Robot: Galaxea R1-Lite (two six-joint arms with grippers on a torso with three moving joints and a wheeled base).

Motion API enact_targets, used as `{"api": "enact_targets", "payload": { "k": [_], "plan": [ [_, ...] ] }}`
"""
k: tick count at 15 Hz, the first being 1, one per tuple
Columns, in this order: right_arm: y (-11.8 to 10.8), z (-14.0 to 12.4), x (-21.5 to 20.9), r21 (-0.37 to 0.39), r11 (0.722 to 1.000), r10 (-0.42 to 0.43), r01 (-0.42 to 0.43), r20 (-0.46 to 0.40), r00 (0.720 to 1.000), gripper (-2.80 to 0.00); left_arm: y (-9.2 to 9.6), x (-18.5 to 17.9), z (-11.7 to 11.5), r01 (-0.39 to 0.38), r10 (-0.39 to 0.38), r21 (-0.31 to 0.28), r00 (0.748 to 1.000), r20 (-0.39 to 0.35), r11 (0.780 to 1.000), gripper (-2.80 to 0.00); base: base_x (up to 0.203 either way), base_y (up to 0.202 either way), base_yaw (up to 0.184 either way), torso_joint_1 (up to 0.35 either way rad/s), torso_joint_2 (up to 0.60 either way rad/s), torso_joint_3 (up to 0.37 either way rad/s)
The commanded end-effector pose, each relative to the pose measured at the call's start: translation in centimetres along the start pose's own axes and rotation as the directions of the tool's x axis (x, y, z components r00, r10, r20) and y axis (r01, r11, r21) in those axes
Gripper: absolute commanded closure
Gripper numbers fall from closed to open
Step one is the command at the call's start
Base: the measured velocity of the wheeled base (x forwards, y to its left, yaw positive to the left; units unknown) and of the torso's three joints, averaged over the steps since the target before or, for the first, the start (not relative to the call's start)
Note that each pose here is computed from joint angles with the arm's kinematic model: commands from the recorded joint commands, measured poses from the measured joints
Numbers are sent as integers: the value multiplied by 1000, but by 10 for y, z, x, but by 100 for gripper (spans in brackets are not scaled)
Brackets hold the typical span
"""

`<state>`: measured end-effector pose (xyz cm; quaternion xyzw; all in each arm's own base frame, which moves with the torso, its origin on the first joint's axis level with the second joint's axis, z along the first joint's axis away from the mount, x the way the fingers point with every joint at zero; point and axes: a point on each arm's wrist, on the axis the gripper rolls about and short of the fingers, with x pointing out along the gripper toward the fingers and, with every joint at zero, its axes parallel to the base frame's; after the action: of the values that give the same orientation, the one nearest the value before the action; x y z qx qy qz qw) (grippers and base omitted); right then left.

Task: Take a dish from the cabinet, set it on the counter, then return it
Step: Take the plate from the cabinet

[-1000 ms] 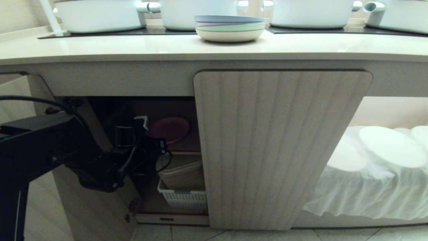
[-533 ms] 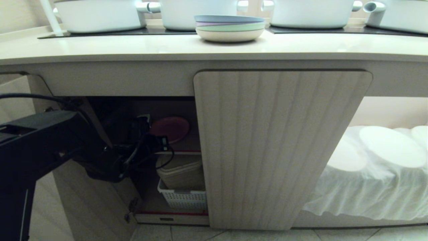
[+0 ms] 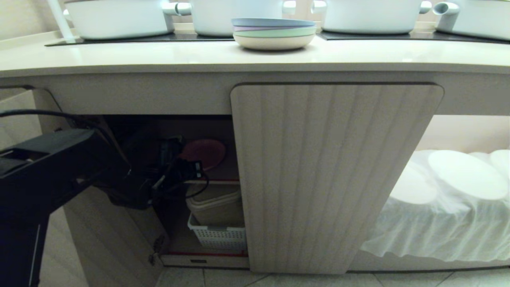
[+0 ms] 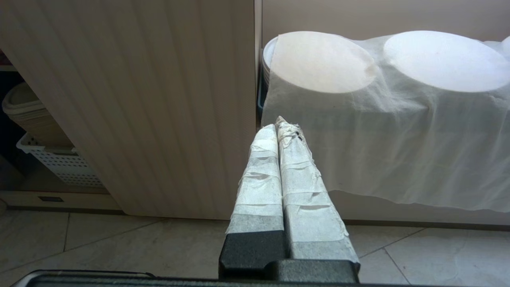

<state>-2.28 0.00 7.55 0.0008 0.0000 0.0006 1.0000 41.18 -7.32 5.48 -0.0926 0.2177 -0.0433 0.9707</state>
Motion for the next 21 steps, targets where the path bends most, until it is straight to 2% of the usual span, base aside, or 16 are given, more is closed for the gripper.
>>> {"api": "enact_targets", "payload": {
  "k": [1, 8, 12, 16, 19, 21],
  "plan": [
    [0, 0, 0, 0, 1000, 0, 0, 0, 1000, 0, -1, 9, 3, 5, -5, -12, 1000, 20, 1000, 0, 0, 0, 0, 0, 0, 0],
    [0, 0, 0, 2, 1000, 0, 0, 0, 1000, 0, -1, 21, 6, -12, 11, -26, 999, -36, 1000, 0, 0, 0, 0, 0, 0, 0],
    [0, 0, 0, 3, 1000, 0, 0, 0, 1000, 0, -1, 23, 8, -20, 16, -94, 999, -43, 995, 0, 0, 0, 0, 0, 0, 0],
    [0, 0, 0, 3, 1000, 0, 0, 0, 1000, 0, 1, 24, 7, -106, 99, -124, 993, -61, 987, 0, 0, 0, 0, 0, 0, 0],
    [0, 0, 0, 3, 1000, 0, 0, 0, 1000, 0, -1, 26, 18, -126, 117, -196, 991, -59, 972, 0, 0, 0, 0, 0, 0, 0],
    [0, 0, 0, 3, 1000, 0, 0, 0, 1000, 0, -1, 28, 22, -129, 119, -201, 991, -57, 971, 0, 0, 0, 0, 0, 0, 0]
  ]
}}
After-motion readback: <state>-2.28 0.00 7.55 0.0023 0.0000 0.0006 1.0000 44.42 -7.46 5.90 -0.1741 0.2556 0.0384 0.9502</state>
